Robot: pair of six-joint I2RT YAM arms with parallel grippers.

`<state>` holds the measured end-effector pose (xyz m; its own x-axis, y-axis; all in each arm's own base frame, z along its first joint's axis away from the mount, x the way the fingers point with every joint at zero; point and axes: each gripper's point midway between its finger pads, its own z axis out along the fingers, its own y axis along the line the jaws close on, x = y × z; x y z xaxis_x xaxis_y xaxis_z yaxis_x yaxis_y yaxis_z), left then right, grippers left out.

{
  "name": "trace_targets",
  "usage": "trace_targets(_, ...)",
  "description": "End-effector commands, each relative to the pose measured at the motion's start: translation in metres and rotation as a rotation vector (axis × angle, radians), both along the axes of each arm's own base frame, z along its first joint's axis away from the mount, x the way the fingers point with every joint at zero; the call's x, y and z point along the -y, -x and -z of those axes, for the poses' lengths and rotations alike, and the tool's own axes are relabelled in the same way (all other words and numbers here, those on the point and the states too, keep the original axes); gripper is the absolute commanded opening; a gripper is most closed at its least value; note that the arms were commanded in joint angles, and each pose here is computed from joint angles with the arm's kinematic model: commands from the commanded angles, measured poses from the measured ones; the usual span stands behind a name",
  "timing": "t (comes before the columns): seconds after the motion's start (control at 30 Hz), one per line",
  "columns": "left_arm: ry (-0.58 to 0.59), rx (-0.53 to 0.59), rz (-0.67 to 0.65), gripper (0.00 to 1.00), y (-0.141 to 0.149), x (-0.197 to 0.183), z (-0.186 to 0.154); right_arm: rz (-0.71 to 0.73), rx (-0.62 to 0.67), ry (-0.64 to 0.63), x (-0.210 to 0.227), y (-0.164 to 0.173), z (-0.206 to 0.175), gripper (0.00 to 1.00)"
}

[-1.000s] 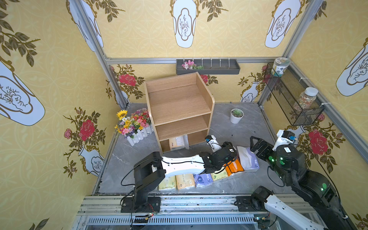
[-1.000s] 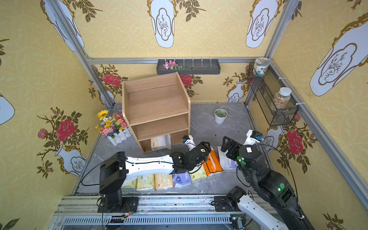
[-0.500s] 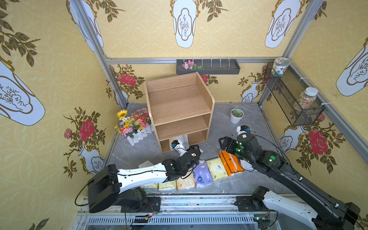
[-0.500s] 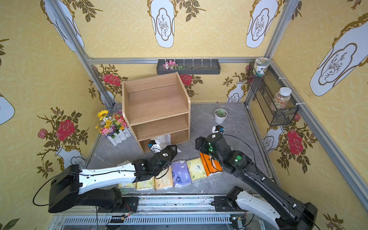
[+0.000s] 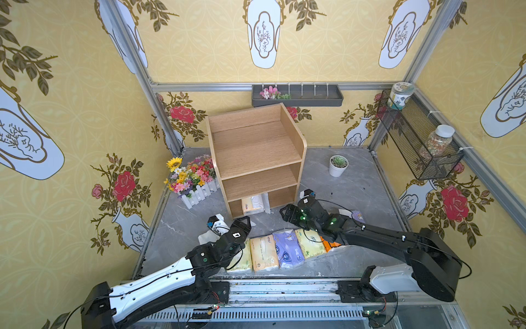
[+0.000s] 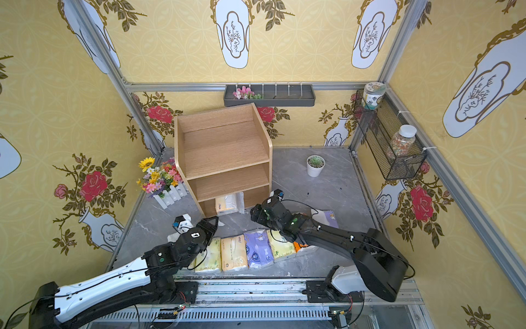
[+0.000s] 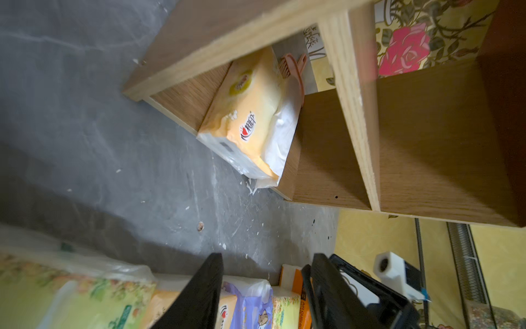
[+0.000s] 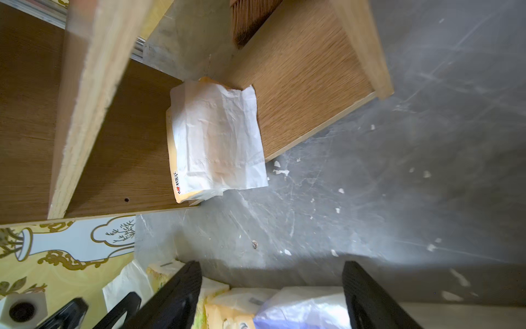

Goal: Remove the tissue boxes from the shelf
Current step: Pick up a box of tissues from the shelf.

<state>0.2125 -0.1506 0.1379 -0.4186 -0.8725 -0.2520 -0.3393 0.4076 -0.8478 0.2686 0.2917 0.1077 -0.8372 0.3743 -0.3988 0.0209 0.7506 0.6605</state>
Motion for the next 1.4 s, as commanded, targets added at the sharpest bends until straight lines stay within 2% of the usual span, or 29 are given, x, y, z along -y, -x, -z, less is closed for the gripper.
trace_targets(0.0, -0.032, -0.025, -0.040, 0.57, 0.005, -0.021, 0.010, 0.005, 0.076, -0.149, -0.032, -0.014, -0.019, 0.81)
trace_targets(0.2, -0.013, -0.016, -0.070, 0.57, 0.008, -0.035, 0.007, 0.015, 0.079, -0.200, -0.055, -0.022, 0.006, 0.73)
trace_targets(0.47, 0.011, -0.011, -0.107, 0.57, 0.009, -0.043, 0.005, 0.007, 0.111, -0.285, -0.076, -0.033, 0.007, 0.67)
trace_targets(0.67, 0.008, -0.017, -0.115, 0.58, 0.010, -0.044, 0.004, 0.038, 0.135, -0.316, -0.077, -0.041, 0.007, 0.63)
trace_targets(0.87, 0.022, -0.025, -0.115, 0.58, 0.010, -0.043, 0.007, 0.048, 0.134, -0.339, -0.080, -0.052, 0.011, 0.54)
trace_targets(1.37, 0.020, -0.031, -0.118, 0.58, 0.011, -0.044, 0.009, 0.035, 0.129, -0.370, -0.092, -0.062, 0.017, 0.40)
